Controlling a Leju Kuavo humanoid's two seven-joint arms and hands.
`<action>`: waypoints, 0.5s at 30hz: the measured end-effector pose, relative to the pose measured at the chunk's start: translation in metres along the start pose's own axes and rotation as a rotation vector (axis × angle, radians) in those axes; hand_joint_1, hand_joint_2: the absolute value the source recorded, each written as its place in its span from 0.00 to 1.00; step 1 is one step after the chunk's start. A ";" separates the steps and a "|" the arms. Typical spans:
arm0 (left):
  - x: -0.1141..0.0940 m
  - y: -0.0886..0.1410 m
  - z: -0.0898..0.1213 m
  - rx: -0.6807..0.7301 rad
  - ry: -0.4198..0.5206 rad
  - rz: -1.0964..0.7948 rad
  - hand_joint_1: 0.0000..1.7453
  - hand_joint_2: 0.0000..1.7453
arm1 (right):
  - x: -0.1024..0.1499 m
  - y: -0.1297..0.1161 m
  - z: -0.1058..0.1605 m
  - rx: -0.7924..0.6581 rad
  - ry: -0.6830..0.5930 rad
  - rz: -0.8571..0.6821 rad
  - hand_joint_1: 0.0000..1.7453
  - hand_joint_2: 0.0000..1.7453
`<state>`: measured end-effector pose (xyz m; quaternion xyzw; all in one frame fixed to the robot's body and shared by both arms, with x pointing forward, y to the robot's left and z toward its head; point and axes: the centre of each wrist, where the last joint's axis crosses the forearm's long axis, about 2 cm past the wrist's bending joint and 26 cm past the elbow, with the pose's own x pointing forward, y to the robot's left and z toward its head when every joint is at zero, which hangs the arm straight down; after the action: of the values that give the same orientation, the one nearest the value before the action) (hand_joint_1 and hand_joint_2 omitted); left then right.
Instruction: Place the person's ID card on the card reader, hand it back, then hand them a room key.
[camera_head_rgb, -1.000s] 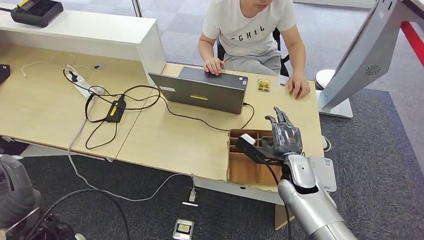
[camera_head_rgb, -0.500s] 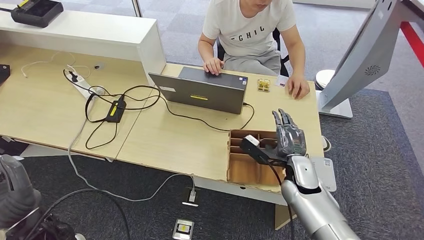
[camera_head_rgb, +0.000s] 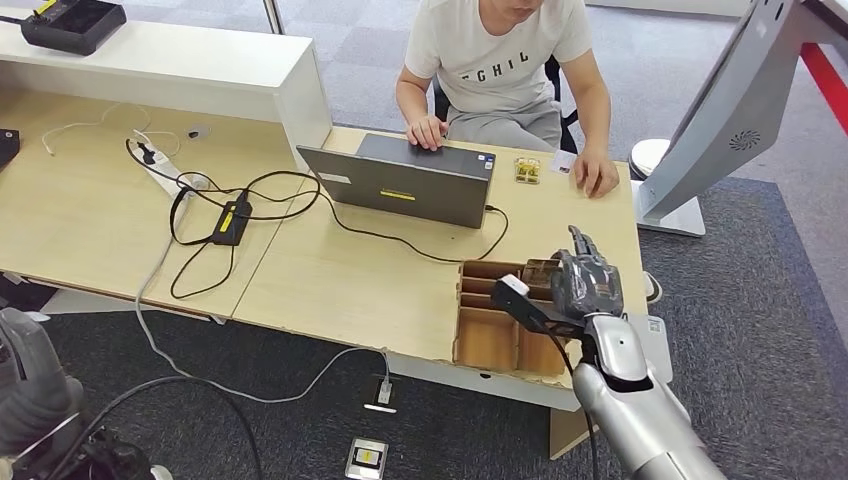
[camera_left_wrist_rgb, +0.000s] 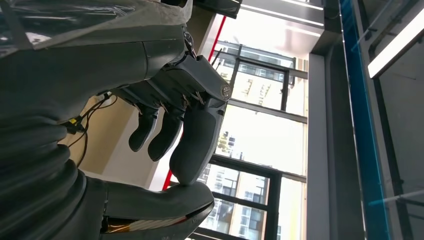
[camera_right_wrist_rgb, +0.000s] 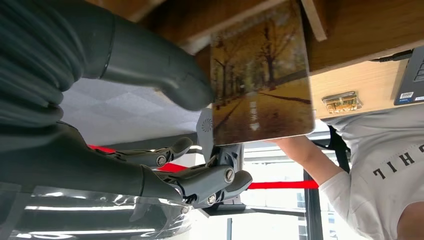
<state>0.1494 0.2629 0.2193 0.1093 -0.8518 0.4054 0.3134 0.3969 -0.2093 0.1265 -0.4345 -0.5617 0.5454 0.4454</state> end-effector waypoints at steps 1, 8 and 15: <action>0.000 0.000 0.000 -0.001 0.000 0.002 0.79 1.00 | -0.001 0.000 0.000 0.000 0.001 0.001 1.00 1.00; -0.001 -0.002 -0.001 -0.006 0.000 0.017 0.80 1.00 | -0.003 0.000 0.000 -0.002 0.002 0.007 1.00 1.00; -0.003 -0.002 -0.001 -0.008 0.008 0.024 0.81 1.00 | -0.004 0.000 0.000 -0.005 0.003 0.010 0.93 1.00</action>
<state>0.1528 0.2622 0.2193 0.0963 -0.8533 0.4062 0.3125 0.3976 -0.2137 0.1268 -0.4392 -0.5602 0.5455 0.4423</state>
